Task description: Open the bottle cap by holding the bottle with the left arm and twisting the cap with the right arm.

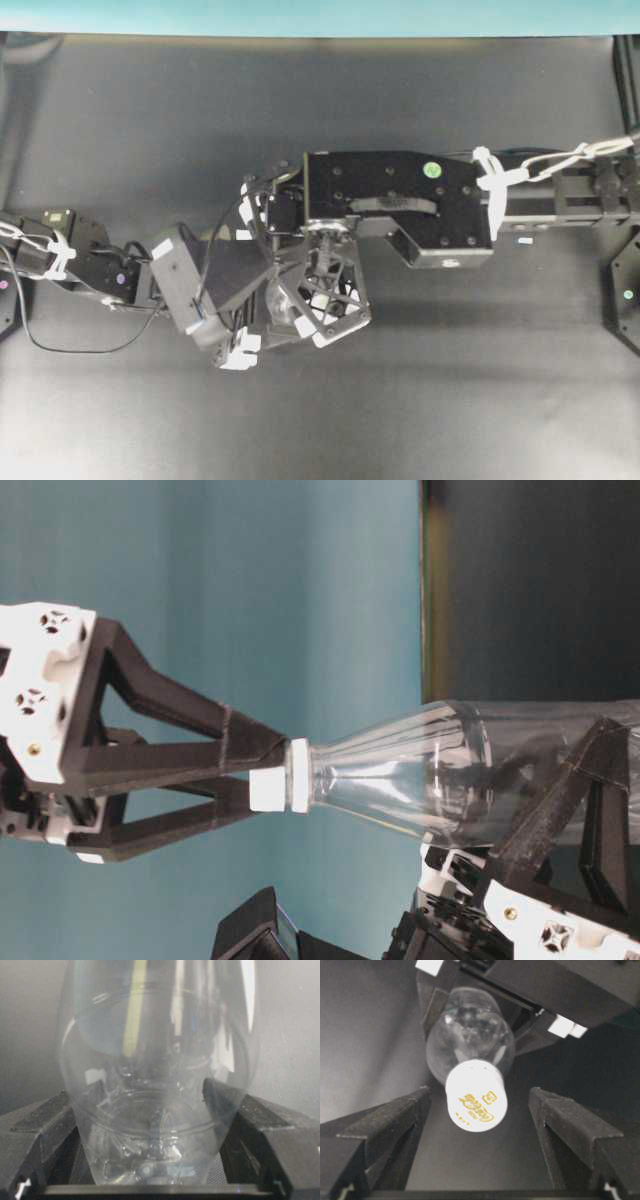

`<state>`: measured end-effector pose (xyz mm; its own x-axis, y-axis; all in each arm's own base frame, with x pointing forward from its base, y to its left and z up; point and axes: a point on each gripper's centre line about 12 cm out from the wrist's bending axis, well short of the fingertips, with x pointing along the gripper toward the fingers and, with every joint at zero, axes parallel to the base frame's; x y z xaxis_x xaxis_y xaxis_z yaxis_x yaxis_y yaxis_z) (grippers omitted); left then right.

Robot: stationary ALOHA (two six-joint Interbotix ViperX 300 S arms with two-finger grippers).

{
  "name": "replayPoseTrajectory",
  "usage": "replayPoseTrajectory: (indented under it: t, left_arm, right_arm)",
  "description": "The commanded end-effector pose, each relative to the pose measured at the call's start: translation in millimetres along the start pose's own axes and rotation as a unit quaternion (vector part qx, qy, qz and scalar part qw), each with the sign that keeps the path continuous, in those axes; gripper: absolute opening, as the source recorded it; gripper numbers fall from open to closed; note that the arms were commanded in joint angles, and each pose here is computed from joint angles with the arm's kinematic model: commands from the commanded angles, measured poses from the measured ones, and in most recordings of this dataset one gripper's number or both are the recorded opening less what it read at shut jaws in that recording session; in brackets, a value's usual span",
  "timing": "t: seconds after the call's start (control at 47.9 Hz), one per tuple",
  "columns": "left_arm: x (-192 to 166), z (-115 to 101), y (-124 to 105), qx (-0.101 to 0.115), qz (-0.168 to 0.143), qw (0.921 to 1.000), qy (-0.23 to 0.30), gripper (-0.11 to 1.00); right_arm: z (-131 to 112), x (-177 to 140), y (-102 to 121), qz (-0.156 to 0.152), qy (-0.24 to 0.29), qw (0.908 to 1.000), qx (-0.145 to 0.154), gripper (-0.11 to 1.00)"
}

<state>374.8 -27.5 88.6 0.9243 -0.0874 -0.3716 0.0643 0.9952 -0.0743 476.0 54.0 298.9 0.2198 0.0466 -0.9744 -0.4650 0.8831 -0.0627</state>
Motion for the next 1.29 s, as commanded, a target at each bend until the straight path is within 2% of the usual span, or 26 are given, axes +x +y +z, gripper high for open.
replayPoseTrajectory:
  t: [0.0, 0.125, 0.188, 0.25, 0.397, 0.48, 0.564, 0.668, 0.856, 1.085, 1.273]
  left_arm:
    - [-1, -4, -4, 0.000, -0.005, 0.9999, 0.009, 0.81]
    - [-1, -4, -4, -0.001, -0.005, 0.9999, 0.009, 0.81]
    - [-1, -4, -4, 0.000, -0.005, 0.9999, 0.009, 0.81]
    - [-1, -4, -4, -0.001, -0.005, 0.9999, 0.009, 0.81]
    - [-1, -4, -3, -0.002, -0.005, 1.0000, 0.007, 0.81]
    - [-1, -4, -4, -0.001, -0.005, 1.0000, 0.007, 0.81]
    - [-1, -4, -4, -0.001, -0.005, 1.0000, 0.007, 0.81]
    - [-1, -4, -4, -0.002, -0.005, 1.0000, 0.007, 0.81]
    - [-1, -4, -4, -0.002, -0.006, 0.9999, 0.009, 0.81]
    - [-1, -5, -5, -0.001, -0.006, 0.9999, 0.010, 0.81]
    - [-1, -4, -5, -0.001, -0.006, 0.9999, 0.009, 0.81]
  right_arm:
    - [4, -23, 17, -0.004, -0.019, 0.9996, 0.019, 0.76]
    - [1, -42, 19, -0.004, -0.028, 0.9947, 0.099, 0.76]
    - [0, -55, 18, -0.004, -0.030, 0.9877, 0.153, 0.76]
    - [0, -65, 16, -0.002, -0.027, 0.9804, 0.195, 0.76]
    - [-1, -75, 10, 0.000, -0.006, 0.9587, 0.284, 0.76]
    - [3, -74, 8, 0.000, -0.003, 0.9395, 0.343, 0.76]
    - [6, -73, 7, 0.000, -0.006, 0.9239, 0.383, 0.75]
    - [6, -65, 6, 0.001, 0.003, 0.9082, 0.418, 0.75]
    - [16, -49, 5, 0.010, -0.033, 0.8829, 0.468, 0.74]
    - [8, -12, 4, 0.007, -0.015, 0.8755, 0.483, 0.74]
    - [3, -6, 4, 0.005, -0.007, 0.8687, 0.495, 0.74]
